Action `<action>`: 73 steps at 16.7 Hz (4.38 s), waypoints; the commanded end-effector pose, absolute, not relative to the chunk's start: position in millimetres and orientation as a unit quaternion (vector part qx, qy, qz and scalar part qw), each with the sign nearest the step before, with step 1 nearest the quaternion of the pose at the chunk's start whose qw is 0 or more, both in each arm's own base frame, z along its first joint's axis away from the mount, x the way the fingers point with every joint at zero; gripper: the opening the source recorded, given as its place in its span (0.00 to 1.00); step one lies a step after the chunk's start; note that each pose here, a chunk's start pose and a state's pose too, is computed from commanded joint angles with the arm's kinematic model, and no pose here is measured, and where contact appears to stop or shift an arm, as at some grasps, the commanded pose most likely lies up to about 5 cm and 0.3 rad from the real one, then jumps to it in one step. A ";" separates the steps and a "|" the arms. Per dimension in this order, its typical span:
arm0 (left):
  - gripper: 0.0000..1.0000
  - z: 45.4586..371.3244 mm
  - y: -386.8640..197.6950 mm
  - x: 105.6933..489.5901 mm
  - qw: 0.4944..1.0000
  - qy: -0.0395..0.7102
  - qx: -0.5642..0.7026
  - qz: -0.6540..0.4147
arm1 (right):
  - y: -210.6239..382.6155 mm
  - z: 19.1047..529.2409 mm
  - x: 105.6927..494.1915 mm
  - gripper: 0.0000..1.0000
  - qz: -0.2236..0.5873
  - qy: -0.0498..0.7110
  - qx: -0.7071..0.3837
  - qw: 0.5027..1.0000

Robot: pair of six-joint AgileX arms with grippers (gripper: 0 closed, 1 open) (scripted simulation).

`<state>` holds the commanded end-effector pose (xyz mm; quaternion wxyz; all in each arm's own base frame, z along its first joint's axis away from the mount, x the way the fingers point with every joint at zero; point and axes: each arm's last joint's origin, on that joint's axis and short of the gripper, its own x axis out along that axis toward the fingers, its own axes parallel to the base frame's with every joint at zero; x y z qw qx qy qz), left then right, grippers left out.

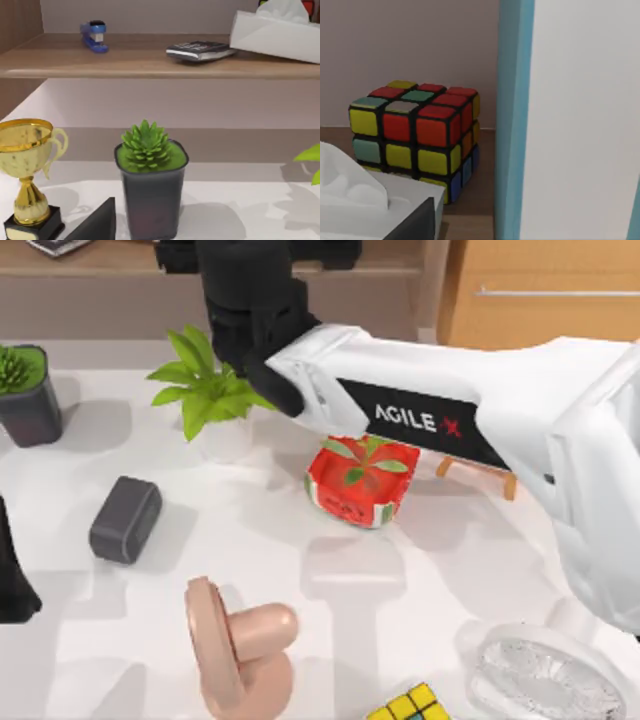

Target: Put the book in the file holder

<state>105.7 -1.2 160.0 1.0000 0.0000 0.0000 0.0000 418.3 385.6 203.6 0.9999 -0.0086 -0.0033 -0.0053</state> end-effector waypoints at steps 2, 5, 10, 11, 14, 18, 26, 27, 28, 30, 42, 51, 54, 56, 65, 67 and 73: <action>1.00 160.0 -1.2 105.7 1.000 0.000 0.000 0.000 | 386.4 204.8 419.8 1.00 -0.004 -0.005 -0.007 1.000; 1.00 160.0 -1.2 105.7 1.000 0.000 0.000 0.000 | 387.8 205.0 428.0 1.00 -0.004 -0.006 -0.006 1.000; 1.00 160.0 -1.2 105.7 1.000 0.000 0.000 0.000 | 387.9 205.1 436.5 1.00 -0.004 -0.006 -0.006 1.000; 1.00 160.0 -1.2 105.7 1.000 0.000 0.000 0.000 | 387.9 205.1 436.5 1.00 -0.004 -0.006 -0.006 1.000; 1.00 160.0 -1.2 105.7 1.000 0.000 0.000 0.000 | 387.9 205.1 436.5 0.85 -0.004 -0.006 -0.006 1.000; 1.00 160.0 -1.2 105.7 1.000 0.000 0.000 0.000 | 387.9 205.1 436.5 0.55 -0.004 -0.006 -0.006 1.000; 1.00 160.0 -1.2 105.7 1.000 0.000 0.000 0.000 | 387.9 205.1 436.5 0.00 -0.004 -0.006 -0.006 1.000; 1.00 160.0 -1.2 105.7 1.000 0.000 0.000 0.000 | 387.9 205.1 436.5 0.00 -0.004 -0.006 -0.006 1.000; 1.00 160.0 -1.2 105.7 1.000 0.000 0.000 0.000 | 387.9 205.1 436.5 0.00 -0.004 -0.006 -0.006 1.000; 1.00 160.0 -1.2 105.7 1.000 0.000 0.000 0.000 | 387.9 205.1 436.5 0.00 -0.004 -0.006 -0.006 1.000; 1.00 160.0 -1.2 105.7 1.000 0.000 0.000 0.000 | 389.6 221.0 434.8 0.00 -0.001 -0.006 -0.005 1.000; 1.00 160.0 -1.2 105.7 1.000 0.000 0.000 0.000 | 376.3 239.7 399.1 0.00 0.002 0.011 0.051 0.999; 1.00 160.0 -1.2 105.7 1.000 0.000 0.000 0.000 | 365.6 249.7 357.9 0.00 0.021 0.034 0.086 0.996; 1.00 160.0 -1.2 105.7 1.000 0.000 0.000 0.000 | 351.8 255.8 327.2 0.00 0.035 0.050 0.113 0.992; 1.00 160.0 -1.2 105.7 1.000 0.000 0.000 0.000 | 199.9 254.1 264.0 0.00 -0.012 0.089 0.295 0.951; 1.00 160.0 -1.2 105.7 1.000 0.000 0.000 0.000 | 153.6 244.5 268.7 0.00 -0.054 0.085 0.343 0.934; 1.00 160.0 -1.2 105.7 1.000 0.000 0.000 0.000 | 22.5 203.6 282.3 0.00 -0.178 0.073 0.481 0.855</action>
